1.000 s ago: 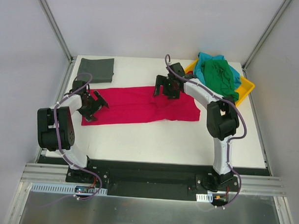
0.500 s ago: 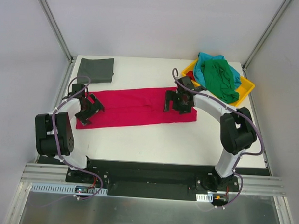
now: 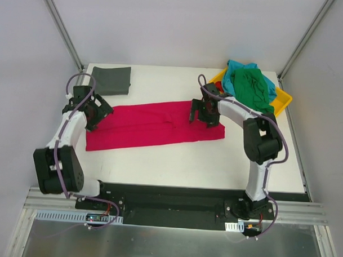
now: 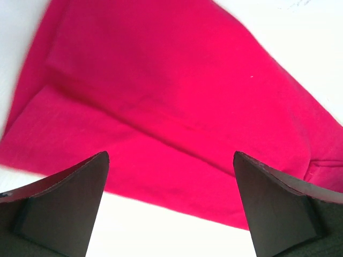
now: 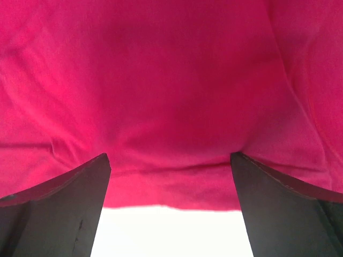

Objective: Fold and stack the t-shirts
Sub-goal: Rotate the tshirt 90 degrees

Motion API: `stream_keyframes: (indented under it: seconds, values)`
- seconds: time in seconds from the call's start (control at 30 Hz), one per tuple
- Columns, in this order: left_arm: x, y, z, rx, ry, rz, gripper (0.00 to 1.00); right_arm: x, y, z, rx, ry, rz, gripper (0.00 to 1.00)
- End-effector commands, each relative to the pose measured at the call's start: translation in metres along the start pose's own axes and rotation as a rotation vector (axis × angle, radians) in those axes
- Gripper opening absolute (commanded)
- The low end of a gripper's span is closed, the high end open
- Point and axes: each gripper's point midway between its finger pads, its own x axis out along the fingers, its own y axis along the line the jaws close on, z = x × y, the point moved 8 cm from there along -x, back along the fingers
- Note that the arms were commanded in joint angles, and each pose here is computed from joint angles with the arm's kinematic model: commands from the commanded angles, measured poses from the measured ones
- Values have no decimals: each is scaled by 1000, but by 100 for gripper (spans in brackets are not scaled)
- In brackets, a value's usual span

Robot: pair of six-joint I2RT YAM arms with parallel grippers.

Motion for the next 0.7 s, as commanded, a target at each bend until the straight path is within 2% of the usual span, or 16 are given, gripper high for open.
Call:
stream_keyframes:
  seconds: [0.0,0.07,0.17,0.33,0.5,0.67]
  values:
    - [37,-24,-6,64,194,-134,99,18,6,21,-21,31,-58,96]
    - [57,-25,-12,58,253,-133,99,26,12,27,-55,54,-38,96]
    - [72,-17,-17,66,281,-81,99,33,22,40,-77,62,-10,96]
    - [65,16,-45,63,305,28,99,50,47,70,-73,34,99,96]
    - [55,33,-86,37,397,34,99,76,71,101,-40,18,209,96]
    - [29,25,-148,120,508,-19,99,83,71,151,40,-158,270,96]
